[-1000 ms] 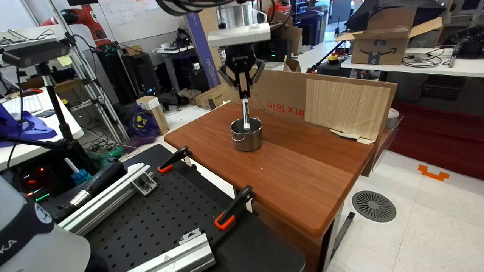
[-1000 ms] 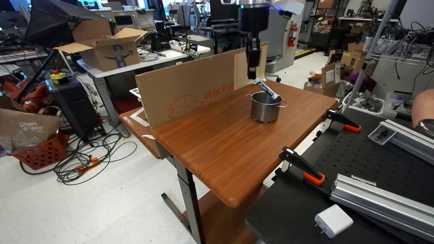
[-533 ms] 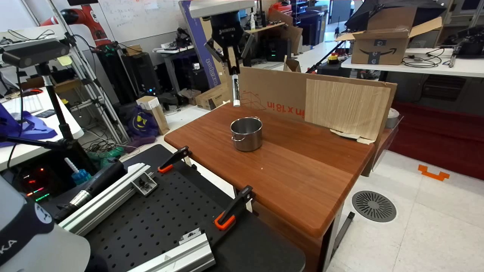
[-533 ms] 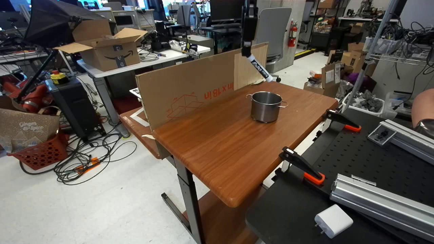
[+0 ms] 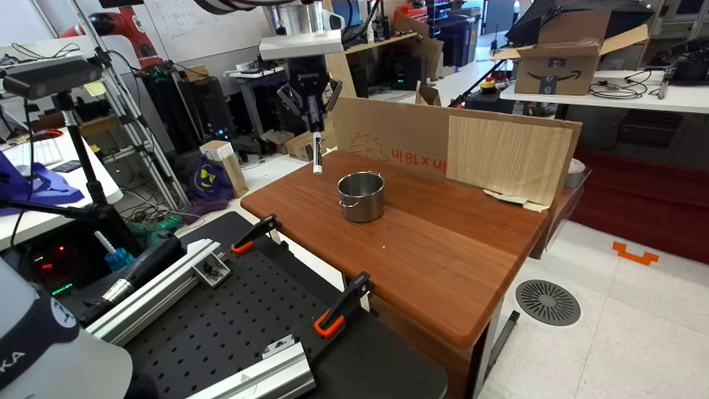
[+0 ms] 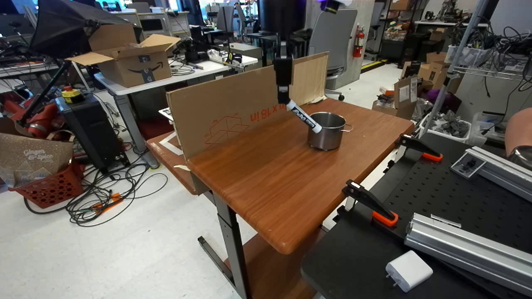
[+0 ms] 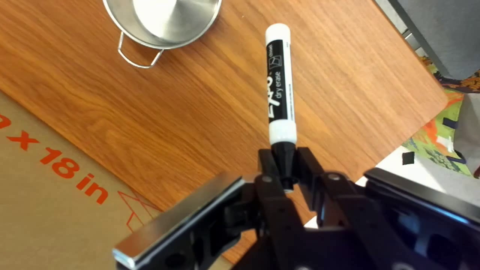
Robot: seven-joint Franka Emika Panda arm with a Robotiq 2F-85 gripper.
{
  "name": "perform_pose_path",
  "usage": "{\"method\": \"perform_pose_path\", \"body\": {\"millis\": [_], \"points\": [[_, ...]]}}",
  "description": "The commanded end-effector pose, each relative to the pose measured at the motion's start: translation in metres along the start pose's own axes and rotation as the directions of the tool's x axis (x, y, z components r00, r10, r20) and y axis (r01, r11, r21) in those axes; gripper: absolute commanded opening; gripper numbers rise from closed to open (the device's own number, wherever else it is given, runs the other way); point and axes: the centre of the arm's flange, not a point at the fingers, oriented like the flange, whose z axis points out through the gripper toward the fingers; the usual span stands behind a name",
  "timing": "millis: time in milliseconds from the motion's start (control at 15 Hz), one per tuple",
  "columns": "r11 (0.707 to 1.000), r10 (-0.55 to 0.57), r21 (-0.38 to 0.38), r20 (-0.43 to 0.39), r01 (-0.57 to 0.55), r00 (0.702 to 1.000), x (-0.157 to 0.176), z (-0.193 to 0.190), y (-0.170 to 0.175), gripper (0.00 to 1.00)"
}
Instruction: Remove the marker from the pot and place it on the table
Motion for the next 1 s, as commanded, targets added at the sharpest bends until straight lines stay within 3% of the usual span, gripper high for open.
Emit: {"method": "perform_pose_path", "body": {"millis": [0, 267, 933], "points": [[0.999, 0.014, 0.036, 0.035, -0.016, 0.999, 0.027, 0.025, 0.009, 0.05], [0.997, 0.026, 0.064, 0.061, -0.03, 0.998, 0.047, 0.055, 0.018, 0.05], [0.998, 0.049, 0.032, 0.152, -0.055, 0.987, 0.081, 0.122, 0.015, 0.05]]}}
